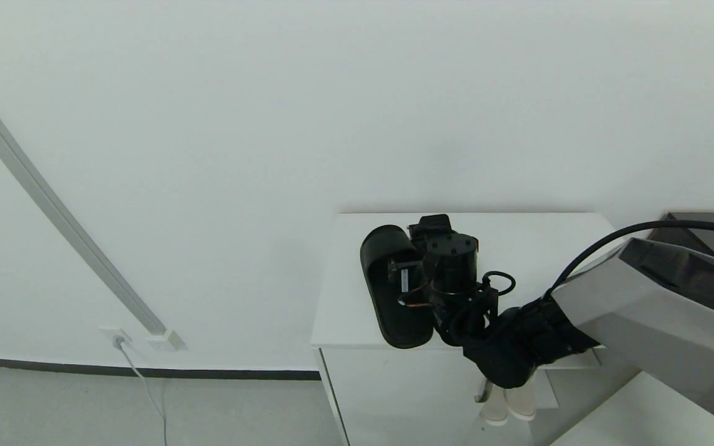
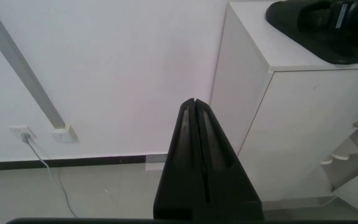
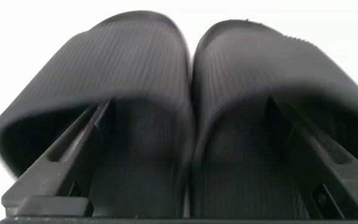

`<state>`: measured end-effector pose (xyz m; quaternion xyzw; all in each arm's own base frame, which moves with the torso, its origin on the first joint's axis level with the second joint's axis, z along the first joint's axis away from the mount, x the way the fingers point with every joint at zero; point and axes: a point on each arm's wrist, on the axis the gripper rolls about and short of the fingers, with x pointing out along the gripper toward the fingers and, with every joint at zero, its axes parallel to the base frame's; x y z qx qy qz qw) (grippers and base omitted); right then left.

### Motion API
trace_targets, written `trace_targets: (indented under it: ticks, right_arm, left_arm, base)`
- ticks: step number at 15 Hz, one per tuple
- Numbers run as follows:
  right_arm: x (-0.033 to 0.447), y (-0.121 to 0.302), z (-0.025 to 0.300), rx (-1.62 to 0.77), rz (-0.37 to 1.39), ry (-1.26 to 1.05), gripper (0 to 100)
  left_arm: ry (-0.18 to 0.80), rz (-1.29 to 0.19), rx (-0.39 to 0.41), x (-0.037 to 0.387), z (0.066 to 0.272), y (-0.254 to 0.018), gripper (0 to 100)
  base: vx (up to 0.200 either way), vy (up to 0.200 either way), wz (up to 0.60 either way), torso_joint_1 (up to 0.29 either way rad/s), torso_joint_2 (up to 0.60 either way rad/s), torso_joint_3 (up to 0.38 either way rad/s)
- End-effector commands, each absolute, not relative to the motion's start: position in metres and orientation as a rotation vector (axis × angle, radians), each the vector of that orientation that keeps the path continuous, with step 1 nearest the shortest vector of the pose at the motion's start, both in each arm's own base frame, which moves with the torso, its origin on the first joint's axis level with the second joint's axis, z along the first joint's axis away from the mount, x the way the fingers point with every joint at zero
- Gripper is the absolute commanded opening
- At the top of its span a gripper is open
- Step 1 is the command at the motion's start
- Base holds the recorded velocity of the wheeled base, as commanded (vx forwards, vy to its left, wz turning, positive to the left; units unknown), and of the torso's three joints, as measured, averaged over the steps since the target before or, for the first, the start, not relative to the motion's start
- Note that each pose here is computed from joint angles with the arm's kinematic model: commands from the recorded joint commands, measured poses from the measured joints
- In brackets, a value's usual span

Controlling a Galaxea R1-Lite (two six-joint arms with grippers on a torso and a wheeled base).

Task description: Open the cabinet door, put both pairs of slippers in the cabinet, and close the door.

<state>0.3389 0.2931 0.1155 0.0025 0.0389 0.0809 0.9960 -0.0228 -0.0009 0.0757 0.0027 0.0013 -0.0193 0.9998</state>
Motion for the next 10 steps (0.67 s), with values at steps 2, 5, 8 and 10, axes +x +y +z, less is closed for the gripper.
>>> trace_targets:
  ticks: [2, 5, 8, 10]
  right_arm:
    - [0.3497, 0.2957, 0.1091, 0.003, 0.151, 0.073, 100]
    - [0.3521, 0.2987, 0.1120, 0.011, 0.153, 0.060, 0]
    - [0.3526, 0.2984, 0.1129, 0.004, 0.157, 0.061, 0]
    - [0.3518, 0.2976, 0.1172, 0.009, 0.155, 0.054, 0]
  left_arm:
    - [0.004, -0.038, 0.006, -0.0227, 0.0757, -0.0009, 0]
    - [0.006, -0.038, 0.006, -0.0226, 0.0752, -0.0009, 0]
    - [0.004, -0.038, 0.006, -0.0227, 0.0757, -0.0009, 0]
    - [0.004, -0.038, 0.006, -0.0227, 0.0757, -0.0009, 0]
  base:
    - [0.000, 0.000, 0.00, 0.000, 0.00, 0.000]
    - [0.000, 0.000, 0.00, 0.000, 0.00, 0.000]
    - [0.000, 0.000, 0.00, 0.000, 0.00, 0.000]
    - [0.000, 0.000, 0.00, 0.000, 0.00, 0.000]
